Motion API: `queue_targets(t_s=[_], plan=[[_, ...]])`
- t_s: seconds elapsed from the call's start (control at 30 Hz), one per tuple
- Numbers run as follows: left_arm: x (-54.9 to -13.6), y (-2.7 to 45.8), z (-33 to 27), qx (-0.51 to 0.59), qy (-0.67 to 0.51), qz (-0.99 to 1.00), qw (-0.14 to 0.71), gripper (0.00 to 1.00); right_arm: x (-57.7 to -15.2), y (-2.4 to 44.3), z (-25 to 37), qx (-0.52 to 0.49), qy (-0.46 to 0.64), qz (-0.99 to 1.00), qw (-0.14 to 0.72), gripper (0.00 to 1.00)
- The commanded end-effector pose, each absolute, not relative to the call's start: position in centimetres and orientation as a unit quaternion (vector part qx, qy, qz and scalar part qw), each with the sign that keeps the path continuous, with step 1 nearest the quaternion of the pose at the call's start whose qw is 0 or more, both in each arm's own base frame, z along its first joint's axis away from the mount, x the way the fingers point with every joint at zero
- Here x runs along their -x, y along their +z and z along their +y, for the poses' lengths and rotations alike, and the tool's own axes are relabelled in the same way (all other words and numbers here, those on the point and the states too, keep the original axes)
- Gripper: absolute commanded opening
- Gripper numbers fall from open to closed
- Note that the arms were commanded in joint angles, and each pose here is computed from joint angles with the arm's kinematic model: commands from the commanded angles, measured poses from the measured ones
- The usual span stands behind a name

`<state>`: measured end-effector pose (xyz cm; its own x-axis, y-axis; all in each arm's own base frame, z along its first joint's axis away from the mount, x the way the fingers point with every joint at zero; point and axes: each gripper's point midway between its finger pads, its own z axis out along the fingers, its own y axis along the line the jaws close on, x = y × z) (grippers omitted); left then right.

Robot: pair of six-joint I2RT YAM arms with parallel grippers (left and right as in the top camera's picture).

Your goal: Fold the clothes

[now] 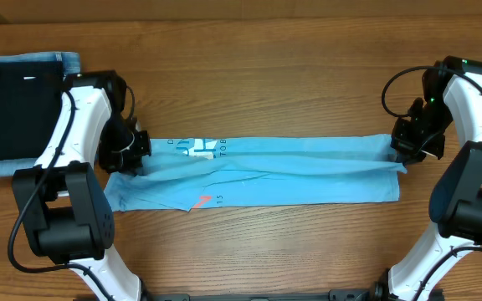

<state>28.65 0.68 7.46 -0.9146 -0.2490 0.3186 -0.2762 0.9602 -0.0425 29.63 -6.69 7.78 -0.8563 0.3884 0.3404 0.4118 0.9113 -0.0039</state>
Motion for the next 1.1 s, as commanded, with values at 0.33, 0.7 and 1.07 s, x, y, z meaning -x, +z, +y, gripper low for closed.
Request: queue_targets(t_s=[0.33, 0.7, 1.07], plan=[[-27.2, 7.1, 2.0, -0.119, -0.005, -0.979, 0.167, 0.04, -28.1, 7.6, -7.4, 0.211, -0.002, -0.962, 0.175, 0.04], [-26.5, 7.4, 2.5, -0.135, -0.024, -0.974, 0.181, 0.25, -28.0, 7.5, -8.7, 0.230, 0.033, -0.957, 0.171, 0.18], [-27.3, 7.1, 1.8, -0.137, 0.000, -0.977, 0.165, 0.21, -28.9, 7.3, -7.2, 0.211, -0.028, -0.964, 0.157, 0.18]])
